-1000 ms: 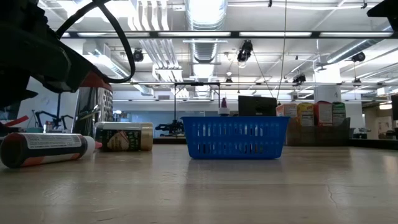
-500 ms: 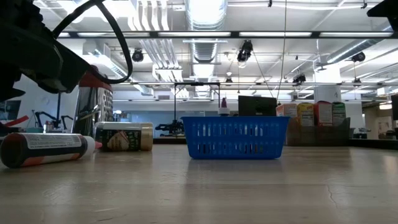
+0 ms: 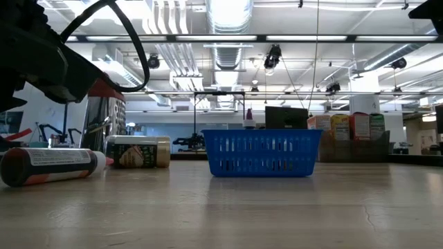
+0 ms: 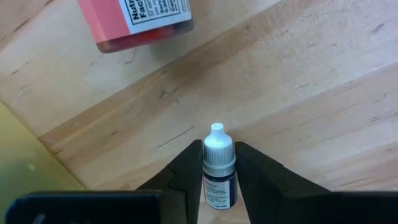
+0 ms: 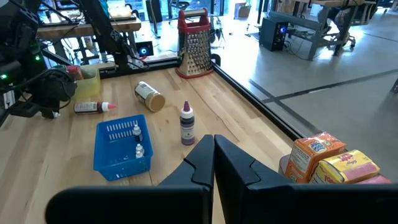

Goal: Pick & Place Kitchen Items
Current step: Move the small pink food coloring bottle to the bottom middle of the table

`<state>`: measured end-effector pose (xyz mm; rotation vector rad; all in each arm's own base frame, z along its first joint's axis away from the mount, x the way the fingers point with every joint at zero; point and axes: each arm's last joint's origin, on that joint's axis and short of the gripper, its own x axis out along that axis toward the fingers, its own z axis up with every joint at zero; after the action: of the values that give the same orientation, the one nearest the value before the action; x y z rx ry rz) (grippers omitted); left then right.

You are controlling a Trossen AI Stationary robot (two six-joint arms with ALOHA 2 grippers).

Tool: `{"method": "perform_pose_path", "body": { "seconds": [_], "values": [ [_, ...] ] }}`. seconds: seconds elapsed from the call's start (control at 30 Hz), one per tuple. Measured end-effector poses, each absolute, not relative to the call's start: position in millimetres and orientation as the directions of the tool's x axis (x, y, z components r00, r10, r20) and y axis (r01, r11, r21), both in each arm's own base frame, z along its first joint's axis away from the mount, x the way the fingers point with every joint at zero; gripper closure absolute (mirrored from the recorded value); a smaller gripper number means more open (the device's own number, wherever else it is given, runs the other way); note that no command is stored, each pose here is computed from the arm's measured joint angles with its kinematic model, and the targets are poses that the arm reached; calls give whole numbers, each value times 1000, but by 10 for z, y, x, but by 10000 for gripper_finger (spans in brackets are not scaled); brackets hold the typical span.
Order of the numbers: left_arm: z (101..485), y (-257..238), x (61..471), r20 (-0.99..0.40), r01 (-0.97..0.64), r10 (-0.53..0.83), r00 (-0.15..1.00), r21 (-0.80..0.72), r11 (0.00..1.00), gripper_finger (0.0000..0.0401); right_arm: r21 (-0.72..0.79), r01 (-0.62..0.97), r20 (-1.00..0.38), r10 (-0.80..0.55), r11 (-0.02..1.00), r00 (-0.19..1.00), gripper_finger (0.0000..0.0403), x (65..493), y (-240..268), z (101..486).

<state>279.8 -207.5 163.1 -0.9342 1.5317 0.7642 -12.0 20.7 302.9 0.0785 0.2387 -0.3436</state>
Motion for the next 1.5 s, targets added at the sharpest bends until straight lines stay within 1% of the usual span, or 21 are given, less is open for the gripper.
{"method": "perform_pose_path", "body": {
  "seconds": [0.37, 0.5, 0.6, 0.73, 0.8, 0.9, 0.97, 1.03, 1.17, 1.37, 1.5],
  "values": [
    [1631, -2073, 2803, -989, -878, -142, -44, -29, 478, 305, 36, 342, -245, -324, 939, 914, 394, -120, 207, 3029],
    [1647, -2076, 2830, -992, -866, -127, 6, -68, 496, 305, 36, 342, -245, -324, 939, 914, 394, -120, 207, 3029],
    [1673, -2095, 2890, -988, -838, -113, 105, -149, 525, 305, 36, 342, -245, -324, 939, 914, 394, -120, 207, 3029],
    [1717, -2137, 3033, -949, -752, -100, 297, -298, 588, 305, 36, 342, -245, -324, 939, 914, 394, -120, 207, 3030],
    [1752, -2139, 3136, -907, -681, -83, 413, -368, 633, 305, 36, 342, -245, -324, 939, 914, 394, -120, 207, 3029],
    [1822, -2105, 3298, -815, -557, -18, 580, -412, 721, 305, 36, 342, -245, -324, 939, 914, 394, -120, 207, 3030],
    [1879, -2068, 3405, -738, -470, 31, 674, -395, 790, 305, 36, 343, -245, -324, 939, 914, 394, -120, 207, 3030],
    [1931, -2029, 3518, -656, -384, 72, 751, -345, 856, 305, 36, 342, -245, -324, 939, 914, 394, -120, 207, 3030],
    [1930, -1963, 3737, -514, -261, 135, 847, -182, 948, 305, 36, 342, -245, -324, 939, 914, 394, -120, 207, 3030],
    [1740, -1936, 3951, -285, -128, 121, 951, -6, 992, 305, 36, 343, -245, -324, 939, 914, 394, -120, 207, 3030],
    [1628, -1957, 4011, -147, -103, 105, 984, 19, 994, 305, 36, 342, -245, -324, 939, 914, 394, -120, 207, 3030]
  ]
}}
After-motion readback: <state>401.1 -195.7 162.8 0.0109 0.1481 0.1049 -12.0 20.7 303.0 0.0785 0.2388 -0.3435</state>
